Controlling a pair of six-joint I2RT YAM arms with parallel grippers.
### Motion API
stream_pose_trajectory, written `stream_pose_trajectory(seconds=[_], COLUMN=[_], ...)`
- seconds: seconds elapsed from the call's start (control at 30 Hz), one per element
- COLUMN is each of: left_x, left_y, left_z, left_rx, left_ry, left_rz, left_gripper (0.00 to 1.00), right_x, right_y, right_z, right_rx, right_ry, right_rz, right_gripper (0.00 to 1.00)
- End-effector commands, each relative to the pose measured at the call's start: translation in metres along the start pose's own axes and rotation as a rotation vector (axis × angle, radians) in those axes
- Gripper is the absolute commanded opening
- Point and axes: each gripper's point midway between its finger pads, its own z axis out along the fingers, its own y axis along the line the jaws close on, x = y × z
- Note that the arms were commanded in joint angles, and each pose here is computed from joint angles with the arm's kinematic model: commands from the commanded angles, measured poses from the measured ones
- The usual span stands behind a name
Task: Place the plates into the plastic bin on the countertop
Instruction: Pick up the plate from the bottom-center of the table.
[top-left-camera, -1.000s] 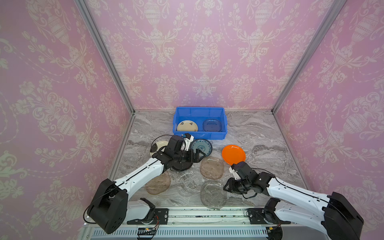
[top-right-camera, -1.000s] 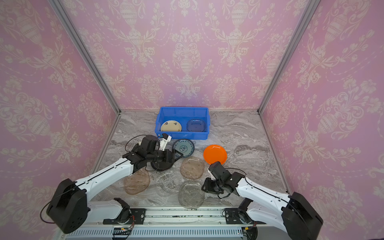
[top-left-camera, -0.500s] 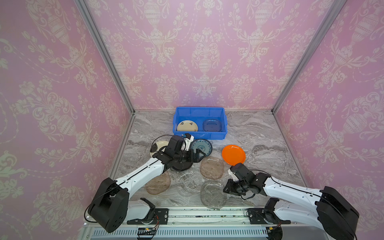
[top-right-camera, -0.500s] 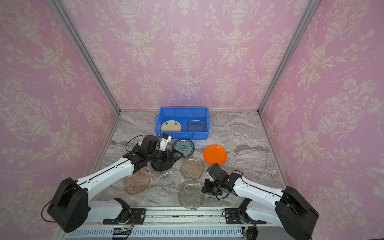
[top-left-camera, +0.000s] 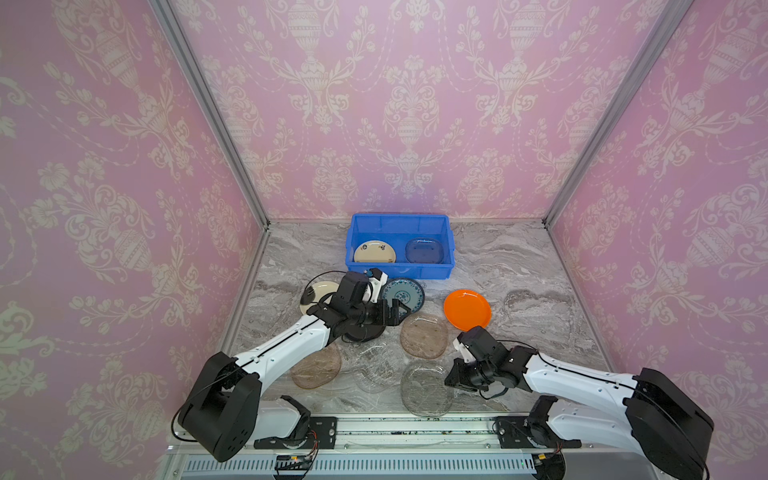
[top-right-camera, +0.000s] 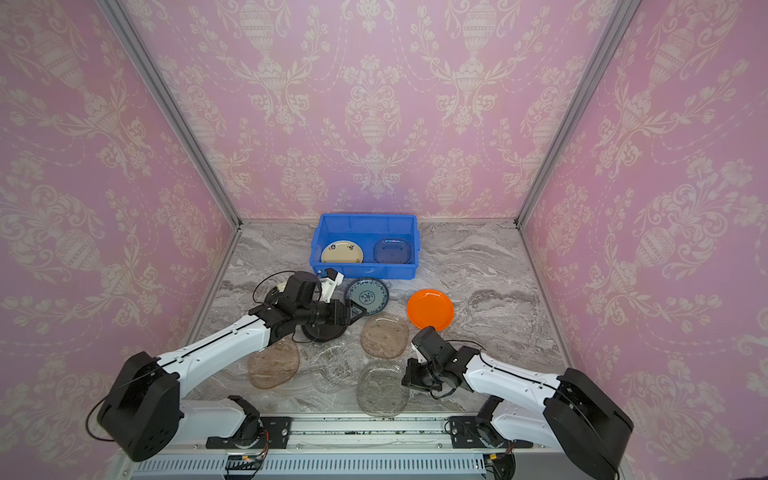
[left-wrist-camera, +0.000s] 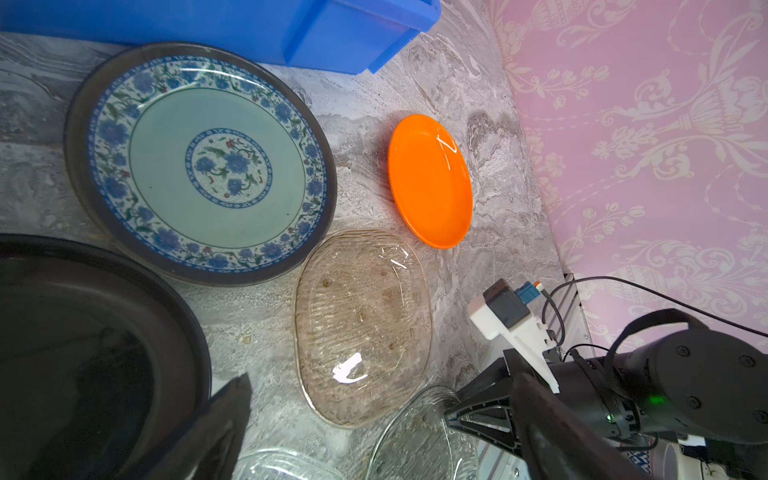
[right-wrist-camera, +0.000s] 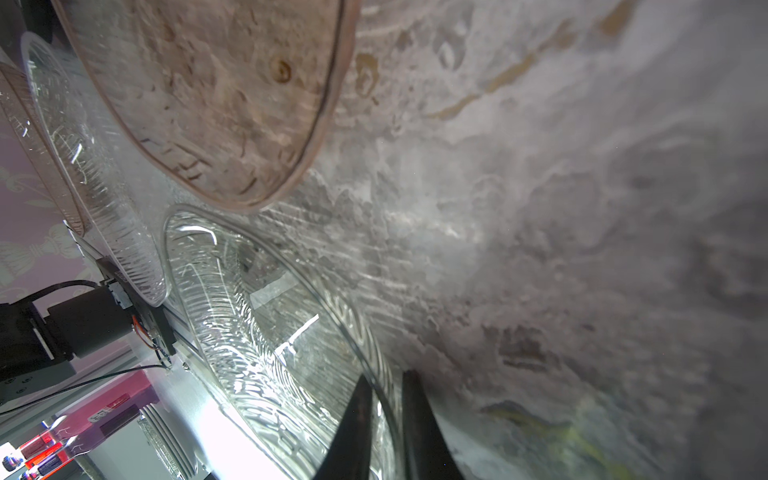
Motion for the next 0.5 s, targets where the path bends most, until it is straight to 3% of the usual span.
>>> stream_pose_trajectory(seconds=[0.0,0.23,0.37,0.47], left_x=[0.004,-0.001,0.001,0.003], left_y=[0.005,0.004,0.006,0.007], left_z=[0.005,0.012,0.017,0.017], left_rx=[-0.019,-0.009,-0.003,-0.001], left_ry=[0.005,0.009,0.018,0.015], left_rz=[-0.007,-0.001,-0.009,-0.012], left_gripper=[0.99,0.99,0.99,0.99], right_x=[0.008,0.013,0.011,0.009], right_y=[-0.012,-0.021,-0.020,-0.017], right_z=[-0.004,-0.012,-0.012,-0.009], right_rx=[0.045,0.059,0.063,0.065], right_ry=[0.010,-0.010,-0.013,-0.002], right_rz=[0.004,0.009,0.001,-0.007], right_gripper=[0.16,0.12,0.15,0.25])
